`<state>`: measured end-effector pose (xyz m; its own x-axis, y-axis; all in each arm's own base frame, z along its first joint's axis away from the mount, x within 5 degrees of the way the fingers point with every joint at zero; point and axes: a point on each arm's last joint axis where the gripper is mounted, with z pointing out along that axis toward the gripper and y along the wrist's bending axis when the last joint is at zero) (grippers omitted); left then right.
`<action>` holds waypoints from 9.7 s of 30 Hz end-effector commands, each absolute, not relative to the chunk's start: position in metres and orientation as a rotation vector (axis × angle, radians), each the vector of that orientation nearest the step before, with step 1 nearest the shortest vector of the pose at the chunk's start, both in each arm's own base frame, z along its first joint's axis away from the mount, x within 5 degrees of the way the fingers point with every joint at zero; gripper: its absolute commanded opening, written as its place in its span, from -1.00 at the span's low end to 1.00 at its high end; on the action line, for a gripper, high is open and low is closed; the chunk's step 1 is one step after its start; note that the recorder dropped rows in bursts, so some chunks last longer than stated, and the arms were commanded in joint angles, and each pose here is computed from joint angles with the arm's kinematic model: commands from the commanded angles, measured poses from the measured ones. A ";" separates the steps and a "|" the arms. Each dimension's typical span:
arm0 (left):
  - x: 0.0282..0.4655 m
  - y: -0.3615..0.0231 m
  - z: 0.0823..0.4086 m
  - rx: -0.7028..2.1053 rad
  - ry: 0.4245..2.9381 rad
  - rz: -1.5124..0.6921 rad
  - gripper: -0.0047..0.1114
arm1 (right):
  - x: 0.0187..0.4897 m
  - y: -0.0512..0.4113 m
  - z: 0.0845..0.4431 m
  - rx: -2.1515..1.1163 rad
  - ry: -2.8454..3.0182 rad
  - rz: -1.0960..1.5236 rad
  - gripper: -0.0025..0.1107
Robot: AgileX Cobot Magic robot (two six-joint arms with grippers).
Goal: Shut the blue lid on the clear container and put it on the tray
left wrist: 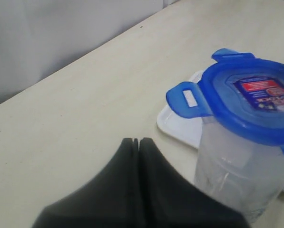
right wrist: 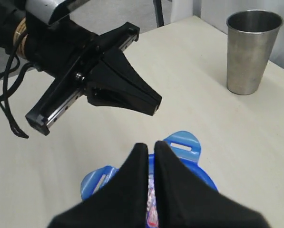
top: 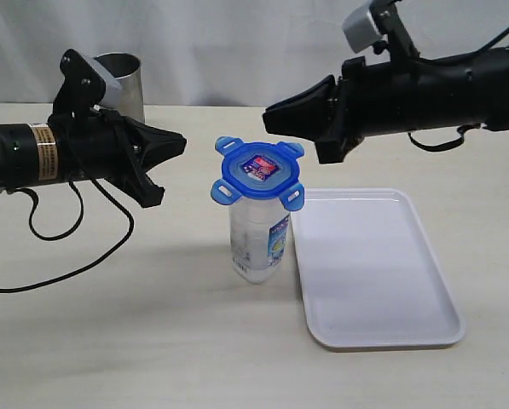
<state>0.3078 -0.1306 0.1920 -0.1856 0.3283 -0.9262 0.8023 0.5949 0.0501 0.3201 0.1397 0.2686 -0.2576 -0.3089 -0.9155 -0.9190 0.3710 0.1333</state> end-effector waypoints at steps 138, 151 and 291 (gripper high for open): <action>0.328 -0.175 0.085 1.420 1.415 -0.959 -0.92 | 0.351 0.175 0.217 -0.820 2.610 1.184 -0.29; 0.328 -0.175 0.085 1.415 1.425 -0.972 -0.92 | 0.359 0.172 0.193 -0.889 2.648 1.183 -0.32; 0.319 -0.170 0.083 1.661 1.130 -0.862 -0.92 | 0.315 0.253 0.277 -1.821 2.173 0.300 -0.22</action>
